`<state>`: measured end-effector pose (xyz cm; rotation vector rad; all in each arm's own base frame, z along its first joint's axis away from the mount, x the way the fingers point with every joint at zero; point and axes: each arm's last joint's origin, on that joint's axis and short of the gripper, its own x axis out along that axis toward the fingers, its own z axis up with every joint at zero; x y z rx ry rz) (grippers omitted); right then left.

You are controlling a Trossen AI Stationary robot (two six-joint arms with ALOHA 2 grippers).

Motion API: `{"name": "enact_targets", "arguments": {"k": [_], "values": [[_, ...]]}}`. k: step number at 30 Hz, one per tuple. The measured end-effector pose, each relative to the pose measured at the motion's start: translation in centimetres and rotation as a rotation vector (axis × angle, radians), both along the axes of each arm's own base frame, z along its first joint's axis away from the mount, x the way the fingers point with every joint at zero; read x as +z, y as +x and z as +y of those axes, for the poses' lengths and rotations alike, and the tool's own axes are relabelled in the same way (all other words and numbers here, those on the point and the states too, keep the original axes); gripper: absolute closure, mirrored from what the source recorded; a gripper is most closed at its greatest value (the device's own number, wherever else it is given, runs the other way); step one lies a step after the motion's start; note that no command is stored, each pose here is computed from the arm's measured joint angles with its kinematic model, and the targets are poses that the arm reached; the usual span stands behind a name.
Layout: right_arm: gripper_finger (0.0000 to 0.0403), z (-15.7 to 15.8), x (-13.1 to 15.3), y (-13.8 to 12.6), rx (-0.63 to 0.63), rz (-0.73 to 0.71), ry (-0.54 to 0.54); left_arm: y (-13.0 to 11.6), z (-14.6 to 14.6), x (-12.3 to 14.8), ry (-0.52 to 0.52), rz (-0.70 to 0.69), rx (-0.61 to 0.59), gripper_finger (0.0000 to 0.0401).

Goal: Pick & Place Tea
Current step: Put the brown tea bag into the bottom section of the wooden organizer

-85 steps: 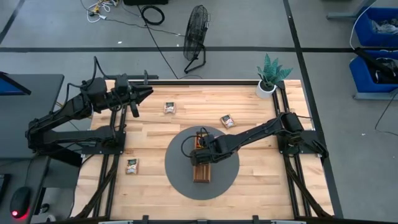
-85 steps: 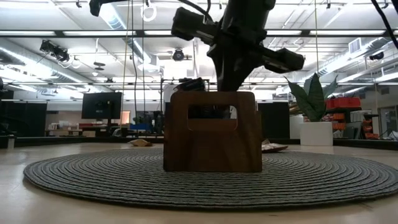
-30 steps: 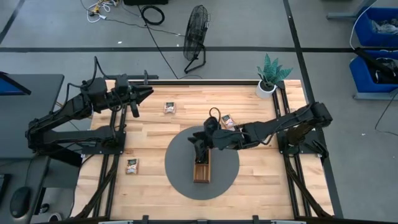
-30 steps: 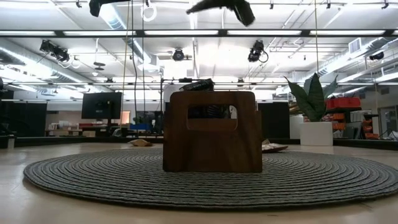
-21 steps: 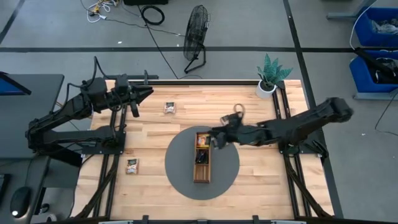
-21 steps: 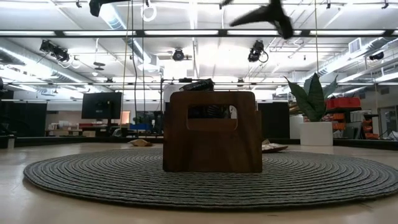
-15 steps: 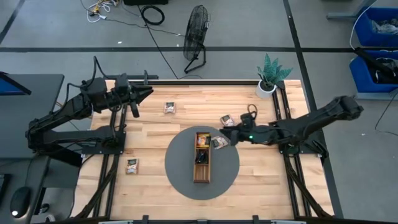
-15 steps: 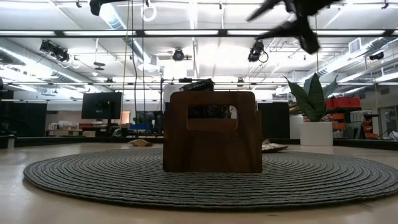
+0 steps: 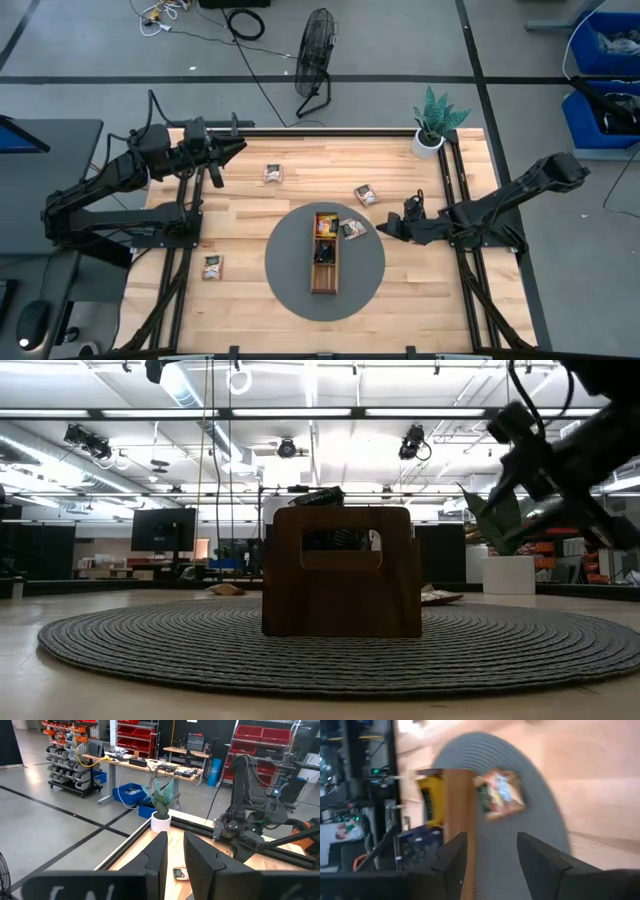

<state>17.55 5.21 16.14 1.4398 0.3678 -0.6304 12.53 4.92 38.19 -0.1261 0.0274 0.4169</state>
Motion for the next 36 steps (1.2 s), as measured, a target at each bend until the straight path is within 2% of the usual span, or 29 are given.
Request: {"name": "enact_targets", "arguments": {"k": [4, 11, 27, 36], "values": [[0.0225, -0.2, -0.9, -0.4, -0.038, 0.017, 0.080, 0.0, 0.0, 0.0, -0.006, -0.003, 0.000, 0.0337], [0.0225, -0.7, -1.3, 0.0, -0.063, 0.032, 0.121, 0.0, 0.0, 0.0, -0.024, -0.010, 0.002, 0.0337], [0.0225, -2.1, -3.8, 3.3, -0.108, -0.002, 0.226, 0.0, 0.0, 0.0, -0.052, -0.021, 0.003, 0.0337], [0.0225, -2.2, -4.1, 4.9, -0.086, 0.086, 0.270, 0.0, 0.0, 0.0, -0.073, -0.031, 0.004, 0.0337]]}}
